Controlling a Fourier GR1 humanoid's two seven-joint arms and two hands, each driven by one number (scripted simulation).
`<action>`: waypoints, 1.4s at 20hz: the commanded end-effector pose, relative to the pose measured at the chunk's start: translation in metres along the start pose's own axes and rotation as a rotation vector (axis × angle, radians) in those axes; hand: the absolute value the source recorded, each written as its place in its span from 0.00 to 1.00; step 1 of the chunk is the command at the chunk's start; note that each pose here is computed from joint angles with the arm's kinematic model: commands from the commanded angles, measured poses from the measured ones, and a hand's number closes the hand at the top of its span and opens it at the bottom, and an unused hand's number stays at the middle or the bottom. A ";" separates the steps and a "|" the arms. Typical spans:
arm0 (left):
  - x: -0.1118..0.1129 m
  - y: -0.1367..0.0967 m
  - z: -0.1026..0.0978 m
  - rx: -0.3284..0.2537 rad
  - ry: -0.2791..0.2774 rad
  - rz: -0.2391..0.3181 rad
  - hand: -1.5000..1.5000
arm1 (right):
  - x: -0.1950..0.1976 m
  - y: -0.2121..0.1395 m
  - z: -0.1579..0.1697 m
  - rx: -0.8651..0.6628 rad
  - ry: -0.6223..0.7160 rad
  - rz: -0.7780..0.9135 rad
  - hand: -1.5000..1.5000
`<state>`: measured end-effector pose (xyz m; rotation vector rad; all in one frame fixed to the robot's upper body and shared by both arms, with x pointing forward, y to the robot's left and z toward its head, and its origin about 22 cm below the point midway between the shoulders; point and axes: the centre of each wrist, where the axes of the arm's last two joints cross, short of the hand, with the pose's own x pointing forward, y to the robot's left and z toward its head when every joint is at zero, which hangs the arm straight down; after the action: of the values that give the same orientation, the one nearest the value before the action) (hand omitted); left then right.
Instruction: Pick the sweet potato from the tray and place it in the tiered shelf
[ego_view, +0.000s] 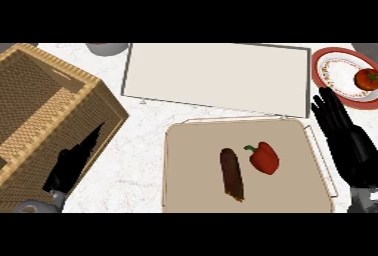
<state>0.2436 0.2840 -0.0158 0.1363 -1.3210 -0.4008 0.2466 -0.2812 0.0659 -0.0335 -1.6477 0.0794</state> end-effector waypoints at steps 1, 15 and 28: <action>0.011 -0.010 -0.005 0.051 0.033 0.044 0.50 | 0.013 0.001 -0.008 -0.019 -0.066 0.080 1.00; -0.018 0.015 0.003 0.212 0.242 0.376 0.50 | 0.038 -0.037 0.075 -0.194 0.076 0.624 0.00; -0.007 -0.003 -0.008 0.175 0.222 0.363 0.50 | 0.126 0.041 0.104 0.099 0.262 0.789 0.00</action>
<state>0.2401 0.2876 -0.0129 0.0829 -1.1749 0.0227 0.1398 -0.2531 0.1620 -0.5522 -1.3621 0.6504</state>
